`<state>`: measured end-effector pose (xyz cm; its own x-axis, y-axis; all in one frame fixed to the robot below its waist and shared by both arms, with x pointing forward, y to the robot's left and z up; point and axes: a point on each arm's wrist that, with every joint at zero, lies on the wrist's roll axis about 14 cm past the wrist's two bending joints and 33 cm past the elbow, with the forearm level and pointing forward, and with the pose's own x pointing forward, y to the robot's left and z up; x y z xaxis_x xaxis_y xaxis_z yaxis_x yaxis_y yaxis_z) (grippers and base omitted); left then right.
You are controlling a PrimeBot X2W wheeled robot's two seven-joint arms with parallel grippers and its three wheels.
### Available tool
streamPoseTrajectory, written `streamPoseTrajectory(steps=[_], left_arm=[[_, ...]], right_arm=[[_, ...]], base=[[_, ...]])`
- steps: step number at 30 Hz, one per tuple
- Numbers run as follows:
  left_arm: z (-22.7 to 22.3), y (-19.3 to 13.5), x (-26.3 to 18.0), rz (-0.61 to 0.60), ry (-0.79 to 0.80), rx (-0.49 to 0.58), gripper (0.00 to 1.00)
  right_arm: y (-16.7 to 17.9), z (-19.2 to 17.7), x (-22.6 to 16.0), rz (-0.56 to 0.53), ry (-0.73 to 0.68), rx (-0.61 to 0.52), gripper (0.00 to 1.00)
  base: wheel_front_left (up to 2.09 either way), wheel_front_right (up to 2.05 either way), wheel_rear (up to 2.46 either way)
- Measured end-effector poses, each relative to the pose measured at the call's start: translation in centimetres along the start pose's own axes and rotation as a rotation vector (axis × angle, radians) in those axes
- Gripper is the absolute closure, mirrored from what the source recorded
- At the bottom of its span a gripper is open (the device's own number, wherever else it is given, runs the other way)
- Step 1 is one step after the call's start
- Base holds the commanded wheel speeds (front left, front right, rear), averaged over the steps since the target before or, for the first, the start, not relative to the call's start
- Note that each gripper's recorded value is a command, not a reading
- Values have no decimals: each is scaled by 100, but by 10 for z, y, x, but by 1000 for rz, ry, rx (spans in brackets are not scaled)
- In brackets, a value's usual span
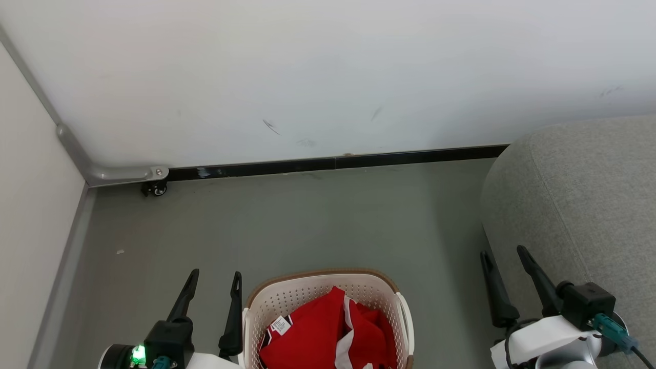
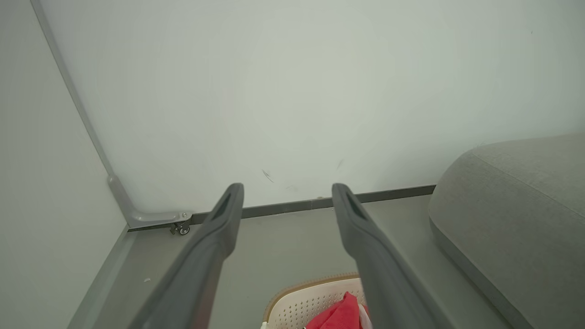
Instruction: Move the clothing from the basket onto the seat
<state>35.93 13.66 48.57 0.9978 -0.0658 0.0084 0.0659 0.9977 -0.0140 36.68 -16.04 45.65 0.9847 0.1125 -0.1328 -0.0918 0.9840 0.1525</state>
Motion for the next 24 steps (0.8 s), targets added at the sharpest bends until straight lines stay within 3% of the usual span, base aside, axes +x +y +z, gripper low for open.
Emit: streamPoseTrajectory(steps=[18, 24], left_arm=[[-11, 2, 5, -10, 35, 14, 0], [-23, -4, 10, -50, 71, 43, 0]], right_arm=[[4, -4, 3, 13, 1, 7, 0], [-11, -1, 5, -31, -8, 2, 0]], base=[[0, 0, 0], [0, 0, 0]])
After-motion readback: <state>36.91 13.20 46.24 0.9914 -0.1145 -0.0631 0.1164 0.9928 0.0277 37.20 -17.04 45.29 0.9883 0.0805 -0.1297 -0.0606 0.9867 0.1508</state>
